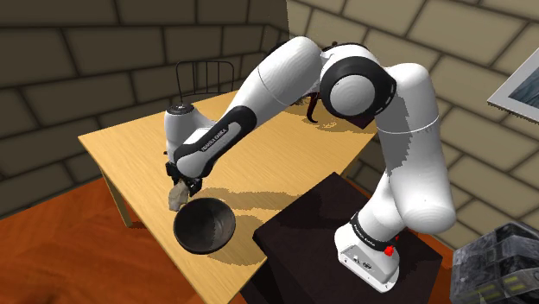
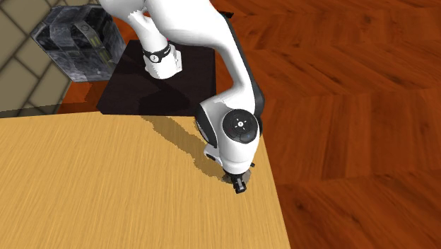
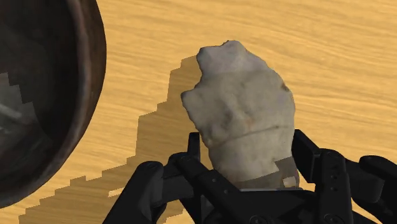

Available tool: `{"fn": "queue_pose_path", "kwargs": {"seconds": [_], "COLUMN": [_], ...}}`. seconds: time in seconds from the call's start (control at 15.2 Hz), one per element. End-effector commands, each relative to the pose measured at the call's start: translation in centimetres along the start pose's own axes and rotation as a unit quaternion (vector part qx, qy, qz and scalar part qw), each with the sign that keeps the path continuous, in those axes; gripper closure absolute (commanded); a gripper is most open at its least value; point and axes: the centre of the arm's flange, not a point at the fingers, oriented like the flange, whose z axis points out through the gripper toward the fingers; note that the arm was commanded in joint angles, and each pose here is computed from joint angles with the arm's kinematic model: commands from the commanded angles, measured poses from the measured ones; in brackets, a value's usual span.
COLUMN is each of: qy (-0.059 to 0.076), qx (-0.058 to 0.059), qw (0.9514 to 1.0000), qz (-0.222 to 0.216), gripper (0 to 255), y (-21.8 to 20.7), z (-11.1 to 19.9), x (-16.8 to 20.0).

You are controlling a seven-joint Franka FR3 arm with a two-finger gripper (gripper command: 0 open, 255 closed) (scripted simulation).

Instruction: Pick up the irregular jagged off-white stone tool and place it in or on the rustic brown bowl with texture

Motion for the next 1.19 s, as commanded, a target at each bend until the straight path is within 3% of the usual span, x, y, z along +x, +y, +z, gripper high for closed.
{"fn": "queue_pose_path", "kwargs": {"seconds": [0.0,1.12], "qy": [0.000,0.000], "qx": [0.000,0.000], "qw": [1.0000,1.0000], "qz": [0.000,0.000], "gripper": [255,255], "y": [0.0,0.0], "z": [-1.0,-10.0], "x": [0.0,-0.2]}}
